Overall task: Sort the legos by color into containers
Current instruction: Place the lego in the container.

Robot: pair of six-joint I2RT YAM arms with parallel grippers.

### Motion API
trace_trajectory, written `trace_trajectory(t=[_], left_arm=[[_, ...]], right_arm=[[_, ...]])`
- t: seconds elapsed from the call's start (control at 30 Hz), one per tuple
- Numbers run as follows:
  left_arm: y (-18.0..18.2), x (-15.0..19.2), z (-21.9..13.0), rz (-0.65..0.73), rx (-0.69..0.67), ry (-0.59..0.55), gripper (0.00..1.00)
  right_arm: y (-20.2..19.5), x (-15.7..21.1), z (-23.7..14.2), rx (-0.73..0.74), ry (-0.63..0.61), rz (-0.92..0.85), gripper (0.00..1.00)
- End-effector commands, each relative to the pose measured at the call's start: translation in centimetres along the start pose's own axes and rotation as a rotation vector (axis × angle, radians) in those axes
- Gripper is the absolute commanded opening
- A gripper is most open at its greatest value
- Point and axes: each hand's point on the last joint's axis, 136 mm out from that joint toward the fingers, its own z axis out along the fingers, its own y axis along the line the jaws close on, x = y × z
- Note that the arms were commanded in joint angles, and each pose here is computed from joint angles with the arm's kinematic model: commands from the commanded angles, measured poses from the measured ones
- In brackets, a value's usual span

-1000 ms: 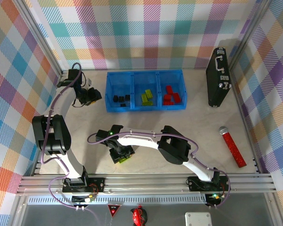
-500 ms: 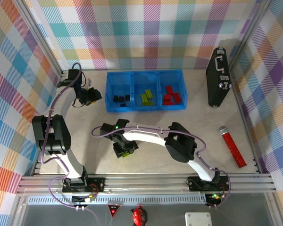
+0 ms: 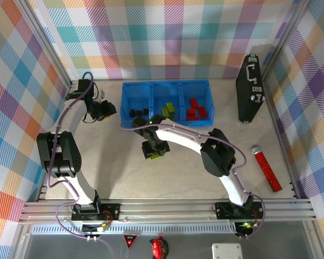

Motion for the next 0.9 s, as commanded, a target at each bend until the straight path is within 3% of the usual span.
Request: trace_trajectory(t=[0.0, 0.37, 0.57, 0.87], left_arm=[[-0.1, 0.2, -1.4, 0.014, 0.010, -0.010, 0.36], [-0.1, 0.2, -1.1, 0.011, 0.014, -0.003, 0.35], [0.1, 0.3, -1.0, 0.008, 0.007, 0.000, 0.36], [-0.2, 0.3, -1.1, 0.009, 0.018, -0.003, 0.35]], right_arm=[[-0.8, -2.4, -3.3, -0.039, -0.081, 0.007, 0.65], [-3.0, -9.4, -6.2, -0.182, -0.227, 0.217, 0.65], [-3.9, -13.1, -8.7, -0.312, -0.314, 0.515, 0.63], [-7.9, -16.1, -9.3, -0.381, -0.308, 0.990, 0.64]])
